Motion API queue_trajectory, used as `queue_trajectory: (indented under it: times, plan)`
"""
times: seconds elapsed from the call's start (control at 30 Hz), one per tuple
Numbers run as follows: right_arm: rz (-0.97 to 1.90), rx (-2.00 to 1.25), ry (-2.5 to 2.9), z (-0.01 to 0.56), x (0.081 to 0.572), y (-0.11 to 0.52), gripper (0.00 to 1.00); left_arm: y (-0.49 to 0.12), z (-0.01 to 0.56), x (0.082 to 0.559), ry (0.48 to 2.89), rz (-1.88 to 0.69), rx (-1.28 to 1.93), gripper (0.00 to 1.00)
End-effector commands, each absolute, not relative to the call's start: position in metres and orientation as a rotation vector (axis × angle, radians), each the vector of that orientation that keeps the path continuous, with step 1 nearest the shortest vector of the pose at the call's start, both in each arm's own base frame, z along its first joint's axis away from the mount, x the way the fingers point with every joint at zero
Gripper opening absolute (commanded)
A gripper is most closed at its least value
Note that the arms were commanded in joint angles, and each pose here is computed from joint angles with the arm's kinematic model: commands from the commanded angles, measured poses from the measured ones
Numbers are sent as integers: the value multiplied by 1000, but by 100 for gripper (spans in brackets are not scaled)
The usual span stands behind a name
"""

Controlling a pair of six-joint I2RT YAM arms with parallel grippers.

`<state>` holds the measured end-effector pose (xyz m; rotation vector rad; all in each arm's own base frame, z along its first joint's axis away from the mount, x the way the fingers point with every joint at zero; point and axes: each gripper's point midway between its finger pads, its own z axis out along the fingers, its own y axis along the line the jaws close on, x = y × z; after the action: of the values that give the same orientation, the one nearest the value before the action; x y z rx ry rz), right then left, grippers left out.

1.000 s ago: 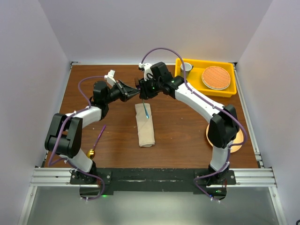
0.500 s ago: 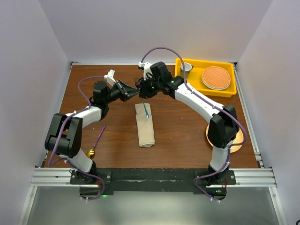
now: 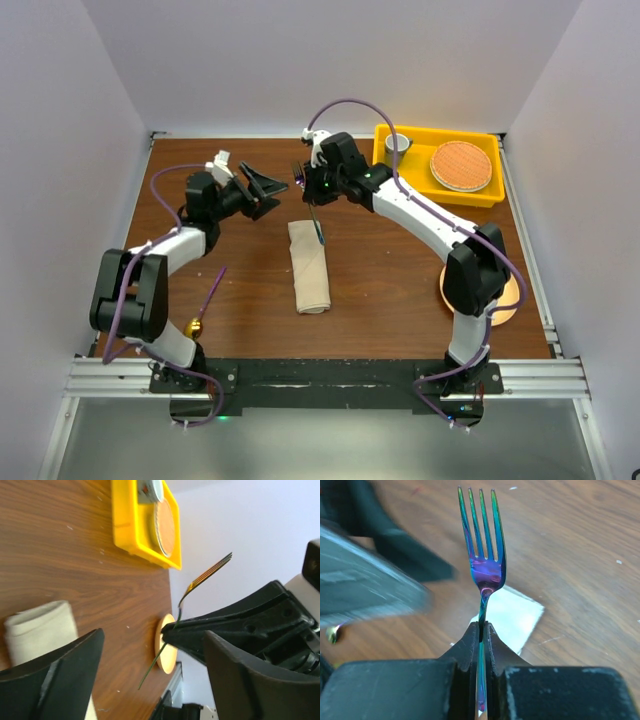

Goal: Fold the napkin into a case and place the utensils inside
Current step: Pass from the left arm to the right, then insert the fork into the folded napkin.

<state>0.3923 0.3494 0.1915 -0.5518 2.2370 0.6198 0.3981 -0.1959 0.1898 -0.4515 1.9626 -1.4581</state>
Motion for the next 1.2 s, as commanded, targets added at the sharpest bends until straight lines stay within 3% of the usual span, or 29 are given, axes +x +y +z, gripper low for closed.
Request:
queue_trajectory:
  times: [0.0,0.17,0.3,0.37,1.17]
  plan:
    - [533,-385,2201,198,415,343,0,-155,201,400,1909,-1282,-416,91]
    - [475,-277,2254,173,433,344,0,-154,183,385,1960,-1263,-401,84]
    - [428,-241,2276,156,439,342,0,-156,171,378,1991,-1293,-399,59]
    - [413,-232,2276,150,441,342,0,-157,171,378,1984,-1302,-401,55]
    - [485,-220,2267,126,438,353,0,-157,164,378,1978,-1340,-415,47]
